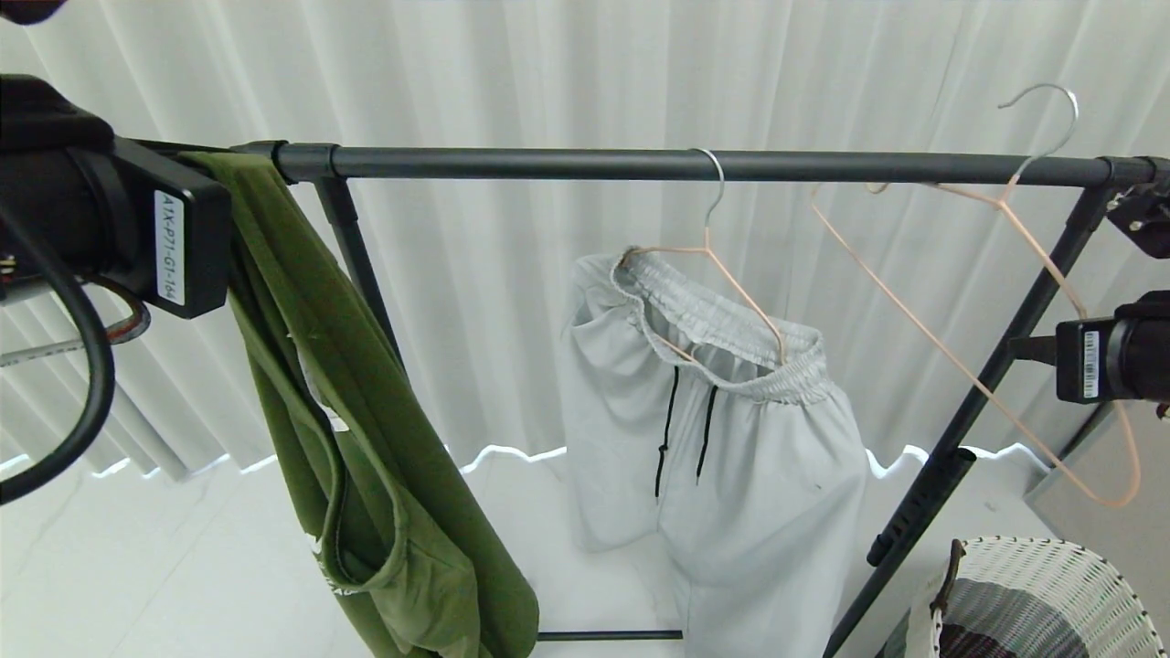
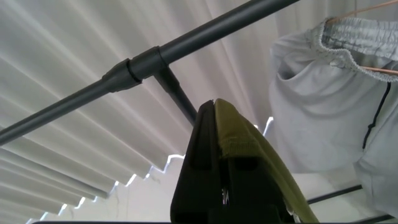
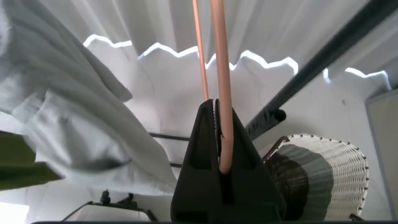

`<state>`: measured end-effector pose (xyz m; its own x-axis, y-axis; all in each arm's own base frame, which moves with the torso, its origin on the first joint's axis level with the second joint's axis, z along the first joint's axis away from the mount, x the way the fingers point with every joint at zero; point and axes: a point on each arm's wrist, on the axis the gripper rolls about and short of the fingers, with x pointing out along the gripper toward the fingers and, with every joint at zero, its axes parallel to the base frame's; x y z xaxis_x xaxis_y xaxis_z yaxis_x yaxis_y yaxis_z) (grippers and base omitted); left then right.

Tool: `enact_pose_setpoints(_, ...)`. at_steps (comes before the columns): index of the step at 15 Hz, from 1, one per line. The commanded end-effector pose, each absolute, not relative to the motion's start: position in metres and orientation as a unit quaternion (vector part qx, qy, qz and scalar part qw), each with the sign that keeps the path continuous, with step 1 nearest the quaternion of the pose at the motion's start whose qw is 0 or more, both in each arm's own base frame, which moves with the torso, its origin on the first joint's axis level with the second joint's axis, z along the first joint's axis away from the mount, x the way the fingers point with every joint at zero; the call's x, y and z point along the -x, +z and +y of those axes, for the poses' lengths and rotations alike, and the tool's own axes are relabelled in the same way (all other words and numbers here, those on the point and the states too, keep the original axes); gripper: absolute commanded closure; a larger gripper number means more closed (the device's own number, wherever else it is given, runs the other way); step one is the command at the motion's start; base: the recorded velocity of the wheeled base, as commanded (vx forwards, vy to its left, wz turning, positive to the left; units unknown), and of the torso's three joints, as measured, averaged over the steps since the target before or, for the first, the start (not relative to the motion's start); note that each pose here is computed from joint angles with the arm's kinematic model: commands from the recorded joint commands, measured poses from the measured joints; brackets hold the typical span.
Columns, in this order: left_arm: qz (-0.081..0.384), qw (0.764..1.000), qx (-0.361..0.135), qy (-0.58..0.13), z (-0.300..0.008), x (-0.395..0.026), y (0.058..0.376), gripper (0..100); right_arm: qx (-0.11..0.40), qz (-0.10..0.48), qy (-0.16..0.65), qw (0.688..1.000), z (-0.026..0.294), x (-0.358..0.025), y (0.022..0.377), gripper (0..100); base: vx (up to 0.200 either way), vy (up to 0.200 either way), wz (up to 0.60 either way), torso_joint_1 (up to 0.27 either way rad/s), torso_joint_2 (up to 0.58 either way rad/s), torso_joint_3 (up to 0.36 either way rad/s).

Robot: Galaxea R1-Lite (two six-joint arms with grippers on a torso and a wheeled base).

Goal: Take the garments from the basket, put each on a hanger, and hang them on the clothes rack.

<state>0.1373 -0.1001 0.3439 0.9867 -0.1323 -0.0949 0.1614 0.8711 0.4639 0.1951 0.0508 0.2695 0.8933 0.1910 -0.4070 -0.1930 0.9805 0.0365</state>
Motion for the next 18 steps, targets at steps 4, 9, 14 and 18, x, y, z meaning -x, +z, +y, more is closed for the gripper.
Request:
enact_pose_setpoints(4,0.029,0.965,-0.251,-0.075,-0.1,-0.138,0.344,100,0.003,0.19,0.1,0.977,0.042,-0.162,0.27,100,-0.2,0.0,0.0,0.001,0.01,0.007)
enact_pose_setpoints(9,0.03,0.964,-0.252,-0.075,-0.101,-0.138,0.344,100,0.007,0.199,0.106,0.974,0.041,-0.152,0.267,100,-0.2,0.0,0.0,-0.003,0.0,0.002)
enact_pose_setpoints(14,0.036,0.963,-0.256,-0.078,-0.104,-0.142,0.341,100,0.015,0.215,0.161,0.963,0.051,-0.138,0.271,100,-0.08,0.0,0.0,0.001,0.0,0.001)
enact_pose_setpoints(18,0.051,0.952,-0.294,-0.063,-0.111,-0.152,0.335,100,0.016,0.258,0.28,0.925,0.056,-0.104,0.279,100,0.0,0.0,0.0,0.0,0.0,0.0)
